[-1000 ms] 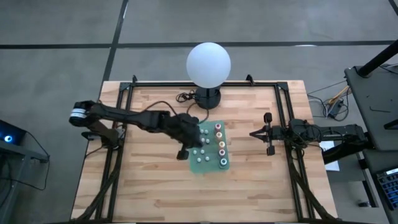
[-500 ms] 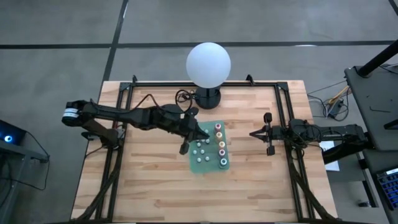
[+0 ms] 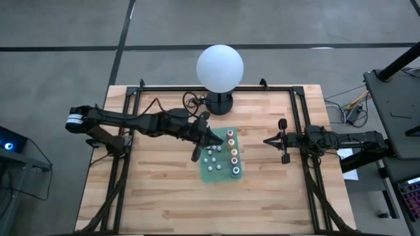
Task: Pick & Place food coloring
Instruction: Return to Home Position
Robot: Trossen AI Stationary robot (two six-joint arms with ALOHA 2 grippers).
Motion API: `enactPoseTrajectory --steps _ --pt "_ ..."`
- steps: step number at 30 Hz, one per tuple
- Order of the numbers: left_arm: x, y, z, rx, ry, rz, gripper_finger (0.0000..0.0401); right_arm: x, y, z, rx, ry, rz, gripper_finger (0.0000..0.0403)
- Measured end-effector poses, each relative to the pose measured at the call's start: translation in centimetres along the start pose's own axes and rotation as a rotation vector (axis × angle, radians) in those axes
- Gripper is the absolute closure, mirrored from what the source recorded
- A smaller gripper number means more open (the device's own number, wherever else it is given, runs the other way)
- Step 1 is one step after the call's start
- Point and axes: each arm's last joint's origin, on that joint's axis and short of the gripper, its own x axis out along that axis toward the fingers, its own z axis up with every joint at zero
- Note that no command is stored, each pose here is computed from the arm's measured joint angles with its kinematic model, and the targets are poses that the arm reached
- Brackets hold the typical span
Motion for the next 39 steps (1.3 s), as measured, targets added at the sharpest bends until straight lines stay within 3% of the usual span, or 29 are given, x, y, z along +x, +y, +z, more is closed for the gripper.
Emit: enactPoseTrajectory --steps 6,16,28,39 --pt "-0.4 -0.2 1.9 -0.17 -0.106 -0.018 0.0401 0.0 0.0 0.0 -0.001 0.0 0.0 0.0394" --pt "-0.6 -0.2 2.1 -0.176 -0.109 -0.019 0.0401 0.0 0.0 0.0 -0.001 0.0 0.0 0.0394" --pt "-3.8 -1.0 3.8 -0.097 -0.151 -0.022 0.0401 0.0 0.0 0.0 -0.002 0.001 0.001 0.0394" --pt "-7.2 -1.5 1.6 -0.08 -0.212 -0.031 0.0401 0.0 0.0 0.0 0.001 0.001 0.001 0.0394"
